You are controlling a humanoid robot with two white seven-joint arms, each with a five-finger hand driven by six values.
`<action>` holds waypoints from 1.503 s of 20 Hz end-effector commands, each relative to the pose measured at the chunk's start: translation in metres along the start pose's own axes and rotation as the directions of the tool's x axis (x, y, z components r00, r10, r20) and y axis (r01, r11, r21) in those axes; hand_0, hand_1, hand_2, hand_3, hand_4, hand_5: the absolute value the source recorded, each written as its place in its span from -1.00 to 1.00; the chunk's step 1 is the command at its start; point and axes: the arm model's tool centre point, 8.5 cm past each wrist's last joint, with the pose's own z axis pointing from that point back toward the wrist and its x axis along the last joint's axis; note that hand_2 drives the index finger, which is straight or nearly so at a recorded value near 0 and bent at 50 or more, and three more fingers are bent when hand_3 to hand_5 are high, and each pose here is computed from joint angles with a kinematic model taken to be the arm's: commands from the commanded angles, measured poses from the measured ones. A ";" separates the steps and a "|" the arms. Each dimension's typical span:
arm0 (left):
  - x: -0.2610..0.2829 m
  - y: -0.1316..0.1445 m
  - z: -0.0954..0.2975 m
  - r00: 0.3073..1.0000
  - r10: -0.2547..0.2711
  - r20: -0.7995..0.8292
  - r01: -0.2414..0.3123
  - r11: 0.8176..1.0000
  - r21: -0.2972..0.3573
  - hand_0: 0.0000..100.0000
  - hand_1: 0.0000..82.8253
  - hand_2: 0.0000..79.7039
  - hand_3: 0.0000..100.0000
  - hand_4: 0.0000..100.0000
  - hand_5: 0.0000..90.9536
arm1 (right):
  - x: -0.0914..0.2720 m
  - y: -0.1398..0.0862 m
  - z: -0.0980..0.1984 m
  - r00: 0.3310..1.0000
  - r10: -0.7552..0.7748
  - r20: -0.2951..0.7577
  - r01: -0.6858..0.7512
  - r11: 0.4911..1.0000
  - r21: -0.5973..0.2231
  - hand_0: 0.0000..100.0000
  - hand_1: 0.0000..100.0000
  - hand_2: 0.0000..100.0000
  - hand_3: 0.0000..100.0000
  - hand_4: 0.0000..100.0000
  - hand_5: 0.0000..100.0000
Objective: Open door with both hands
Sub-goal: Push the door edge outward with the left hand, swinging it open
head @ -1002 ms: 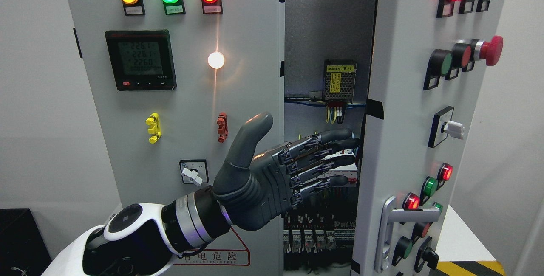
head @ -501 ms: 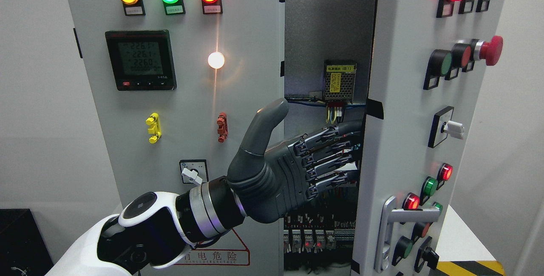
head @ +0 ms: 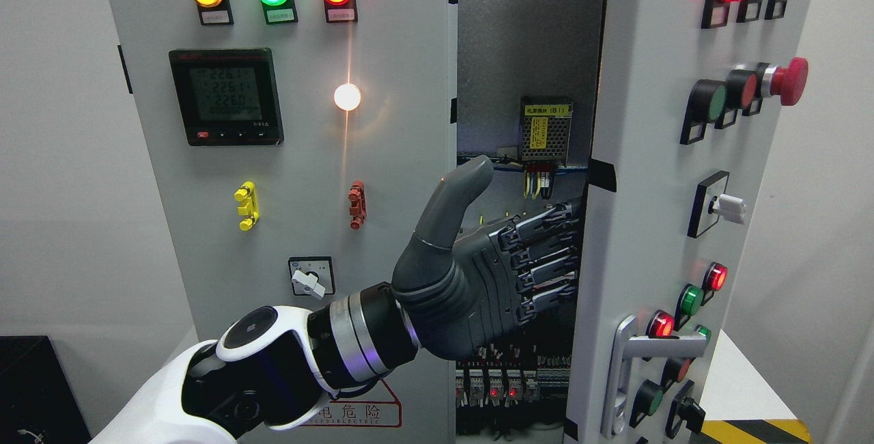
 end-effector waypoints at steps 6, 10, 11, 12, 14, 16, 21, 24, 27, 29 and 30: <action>-0.011 -0.010 -0.016 1.000 0.021 -0.020 -0.022 0.999 -0.045 -1.00 -1.00 -1.00 -1.00 -1.00 -1.00 | 0.000 0.000 0.000 1.000 -0.025 -0.001 0.025 1.000 0.000 -0.61 -1.00 -1.00 -1.00 -1.00 -1.00; -0.012 -0.014 -0.020 0.999 0.025 -0.020 -0.026 0.998 -0.058 -1.00 -1.00 -1.00 -1.00 -1.00 -1.00 | 0.000 0.000 0.000 1.000 -0.025 -0.001 0.025 1.000 0.000 -0.61 -1.00 -1.00 -1.00 -1.00 -1.00; -0.014 -0.015 -0.022 0.999 0.028 -0.023 -0.029 0.997 -0.065 -1.00 -1.00 -1.00 -1.00 -1.00 -1.00 | 0.000 0.000 0.000 1.000 -0.025 -0.001 0.025 1.000 0.000 -0.61 -1.00 -1.00 -1.00 -1.00 -1.00; -0.015 -0.017 -0.024 0.999 0.029 -0.025 -0.031 0.997 -0.072 -1.00 -1.00 -1.00 -1.00 -1.00 -1.00 | 0.000 0.000 0.000 1.000 -0.025 -0.001 0.025 1.000 0.000 -0.61 -1.00 -1.00 -1.00 -1.00 -1.00; -0.017 -0.022 -0.030 0.999 0.029 -0.032 -0.032 0.995 -0.091 -1.00 -1.00 -1.00 -1.00 -1.00 -1.00 | 0.000 0.000 0.000 1.000 -0.025 -0.001 0.025 1.000 0.000 -0.61 -1.00 -1.00 -1.00 -1.00 -1.00; -0.018 -0.026 -0.034 0.999 0.034 -0.031 -0.037 0.994 -0.103 -1.00 -1.00 -1.00 -1.00 -1.00 -1.00 | 0.000 0.000 0.000 1.000 -0.025 -0.001 0.025 1.000 0.000 -0.61 -1.00 -1.00 -1.00 -1.00 -1.00; -0.019 -0.035 -0.045 0.999 0.039 -0.026 -0.042 0.990 -0.138 -1.00 -1.00 -1.00 -1.00 -1.00 -1.00 | 0.000 0.000 0.000 1.000 -0.025 -0.001 0.025 1.000 0.000 -0.61 -1.00 -1.00 -1.00 -1.00 -1.00; -0.022 -0.044 -0.055 0.999 0.044 -0.025 -0.048 0.985 -0.165 -1.00 -1.00 -1.00 -1.00 -1.00 -1.00 | 0.000 0.000 0.000 1.000 -0.025 -0.001 0.025 1.000 0.000 -0.61 -1.00 -1.00 -1.00 -1.00 -1.00; -0.029 -0.051 -0.063 0.998 0.057 -0.034 -0.062 0.981 -0.186 -1.00 -1.00 -1.00 -1.00 -1.00 -1.00 | 0.000 0.000 0.000 1.000 -0.025 -0.001 0.025 1.000 0.000 -0.61 -1.00 -1.00 -1.00 -1.00 -1.00; -0.033 -0.052 -0.068 0.997 0.068 -0.037 -0.074 0.979 -0.192 -1.00 -1.00 -1.00 -1.00 -1.00 -1.00 | 0.000 0.000 0.000 1.000 -0.025 -0.001 0.025 1.000 0.000 -0.61 -1.00 -1.00 -1.00 -1.00 -1.00; -0.033 -0.053 -0.071 0.997 0.072 -0.035 -0.077 0.978 -0.193 -1.00 -1.00 -1.00 -1.00 -1.00 -1.00 | 0.000 0.000 0.000 1.000 -0.025 -0.001 0.025 1.000 0.000 -0.61 -1.00 -1.00 -1.00 -1.00 -1.00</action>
